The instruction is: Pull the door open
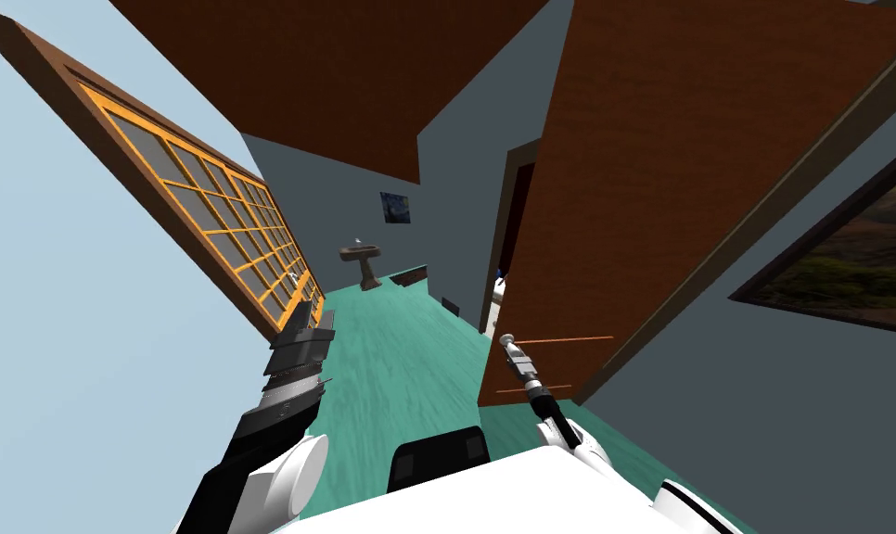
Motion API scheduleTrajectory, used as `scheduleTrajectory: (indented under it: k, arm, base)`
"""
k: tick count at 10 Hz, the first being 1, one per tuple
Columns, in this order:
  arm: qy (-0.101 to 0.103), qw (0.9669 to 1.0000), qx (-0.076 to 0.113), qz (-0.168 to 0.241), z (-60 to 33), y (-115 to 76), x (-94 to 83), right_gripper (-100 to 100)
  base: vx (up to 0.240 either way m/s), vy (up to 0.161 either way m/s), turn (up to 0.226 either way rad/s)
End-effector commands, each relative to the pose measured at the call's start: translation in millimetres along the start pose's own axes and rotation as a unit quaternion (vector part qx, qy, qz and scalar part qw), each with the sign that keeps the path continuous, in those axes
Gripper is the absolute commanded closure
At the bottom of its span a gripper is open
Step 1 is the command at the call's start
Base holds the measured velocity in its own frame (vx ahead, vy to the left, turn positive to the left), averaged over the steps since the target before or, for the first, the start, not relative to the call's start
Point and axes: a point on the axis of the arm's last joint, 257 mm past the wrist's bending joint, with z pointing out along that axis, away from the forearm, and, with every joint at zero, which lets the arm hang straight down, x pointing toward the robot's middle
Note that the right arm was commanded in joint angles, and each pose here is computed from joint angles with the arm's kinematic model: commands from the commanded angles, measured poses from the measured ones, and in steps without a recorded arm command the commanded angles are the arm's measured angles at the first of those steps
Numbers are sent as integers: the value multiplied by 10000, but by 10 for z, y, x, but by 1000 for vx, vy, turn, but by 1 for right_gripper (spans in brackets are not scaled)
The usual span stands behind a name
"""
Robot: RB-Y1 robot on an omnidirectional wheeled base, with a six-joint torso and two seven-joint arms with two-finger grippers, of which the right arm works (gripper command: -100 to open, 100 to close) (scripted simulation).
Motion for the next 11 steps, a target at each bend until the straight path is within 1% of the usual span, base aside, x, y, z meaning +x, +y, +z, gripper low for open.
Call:
scheduleTrajectory:
  k: [1,4,5,9,10,11]
  arm:
    - [34,9999,119,1,-52,-12,19,100]
    - [56,9993,364,-1,-175,-24,31,100]
    - [58,9992,407,0,-197,-27,32,100]
    - [56,9976,686,19,-342,-47,39,100]
    - [52,9979,649,5,-303,-57,40,100]
    - [38,9974,714,9,-379,-49,22,100]
  base:
    - [-179,-46,113]
    - [-193,-54,100]
    - [-166,-78,73]
    - [-184,-51,70]
    - [-84,-28,20]
    - [-135,-46,127]
